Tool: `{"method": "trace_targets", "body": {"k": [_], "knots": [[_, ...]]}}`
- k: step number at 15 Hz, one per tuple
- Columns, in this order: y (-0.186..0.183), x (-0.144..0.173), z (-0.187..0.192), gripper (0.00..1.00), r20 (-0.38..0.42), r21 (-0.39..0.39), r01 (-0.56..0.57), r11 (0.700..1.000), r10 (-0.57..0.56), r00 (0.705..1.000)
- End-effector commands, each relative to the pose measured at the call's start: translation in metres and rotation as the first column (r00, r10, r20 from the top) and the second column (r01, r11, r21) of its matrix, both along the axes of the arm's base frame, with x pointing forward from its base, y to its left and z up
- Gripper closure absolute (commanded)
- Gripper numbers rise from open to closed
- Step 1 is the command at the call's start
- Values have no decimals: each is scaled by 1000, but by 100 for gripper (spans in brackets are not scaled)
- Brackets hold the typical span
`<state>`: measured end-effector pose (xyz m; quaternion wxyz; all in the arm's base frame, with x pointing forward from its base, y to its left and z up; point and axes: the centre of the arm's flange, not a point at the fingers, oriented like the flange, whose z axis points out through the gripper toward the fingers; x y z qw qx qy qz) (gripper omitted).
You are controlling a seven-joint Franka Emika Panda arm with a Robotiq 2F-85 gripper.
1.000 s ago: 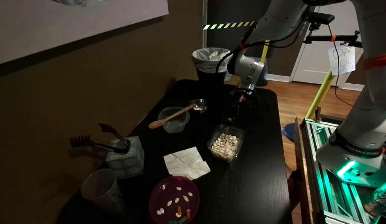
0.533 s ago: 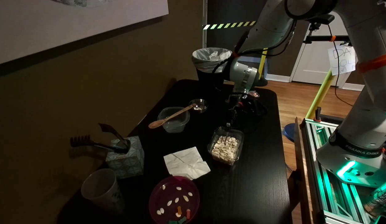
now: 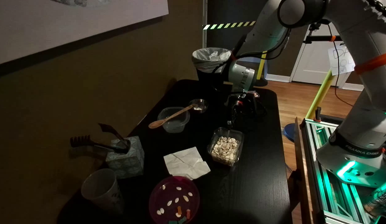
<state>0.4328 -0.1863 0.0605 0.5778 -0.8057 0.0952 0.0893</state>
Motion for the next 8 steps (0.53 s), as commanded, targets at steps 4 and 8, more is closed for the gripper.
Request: {"method": "trace_targets", "body": {"k": [4,8], "knots": [[-39,3,14,99,23,93,12,996,-14,1000],[-60,1,28,99,63,141,53,989,-63,996]]}}
